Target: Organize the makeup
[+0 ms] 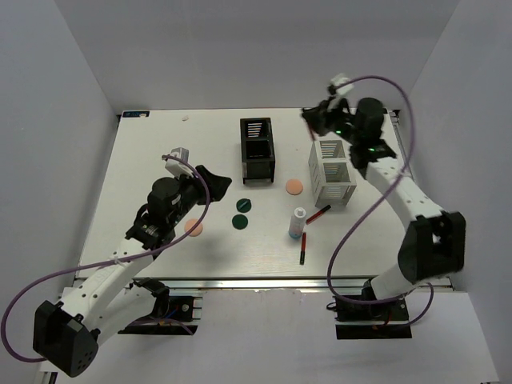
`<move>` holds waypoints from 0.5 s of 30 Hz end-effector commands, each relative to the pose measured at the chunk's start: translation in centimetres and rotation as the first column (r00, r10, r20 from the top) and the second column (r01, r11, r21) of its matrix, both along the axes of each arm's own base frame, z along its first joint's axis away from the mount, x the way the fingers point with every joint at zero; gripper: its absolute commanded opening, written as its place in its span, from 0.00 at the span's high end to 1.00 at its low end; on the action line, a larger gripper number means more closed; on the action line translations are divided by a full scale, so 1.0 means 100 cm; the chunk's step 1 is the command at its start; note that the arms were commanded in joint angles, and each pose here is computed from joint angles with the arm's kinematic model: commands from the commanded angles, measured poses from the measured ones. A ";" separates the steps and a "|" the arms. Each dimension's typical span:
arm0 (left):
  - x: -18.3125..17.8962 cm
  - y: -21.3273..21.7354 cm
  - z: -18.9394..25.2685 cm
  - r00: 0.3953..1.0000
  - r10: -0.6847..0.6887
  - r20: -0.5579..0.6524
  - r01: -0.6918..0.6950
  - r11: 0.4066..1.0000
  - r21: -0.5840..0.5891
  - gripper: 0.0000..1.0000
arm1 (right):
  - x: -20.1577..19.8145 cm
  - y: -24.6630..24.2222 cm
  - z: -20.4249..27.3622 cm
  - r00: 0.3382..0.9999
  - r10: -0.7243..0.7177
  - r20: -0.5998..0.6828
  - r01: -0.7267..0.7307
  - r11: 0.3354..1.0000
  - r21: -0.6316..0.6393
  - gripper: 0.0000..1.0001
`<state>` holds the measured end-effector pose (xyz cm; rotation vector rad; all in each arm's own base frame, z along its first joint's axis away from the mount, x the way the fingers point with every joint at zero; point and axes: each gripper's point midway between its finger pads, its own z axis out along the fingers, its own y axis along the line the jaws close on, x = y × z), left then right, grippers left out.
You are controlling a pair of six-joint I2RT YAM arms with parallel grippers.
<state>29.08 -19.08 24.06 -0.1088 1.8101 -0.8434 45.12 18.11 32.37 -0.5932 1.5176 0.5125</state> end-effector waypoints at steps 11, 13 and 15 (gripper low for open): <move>-0.008 -0.001 0.006 1.000 0.005 -0.016 -0.006 0.995 -0.099 0.30 | 0.067 0.178 0.017 0.957 0.240 0.160 -0.271 0.937 0.219 1.00; -0.007 -0.001 0.004 1.000 0.008 -0.029 -0.011 0.994 -0.109 0.30 | 0.074 0.189 0.009 0.955 0.234 0.185 -0.272 0.937 0.220 1.00; -0.007 -0.002 0.002 0.999 0.007 -0.034 -0.011 0.994 -0.110 0.30 | 0.080 0.192 0.002 0.955 0.219 0.200 -0.261 0.941 0.215 1.00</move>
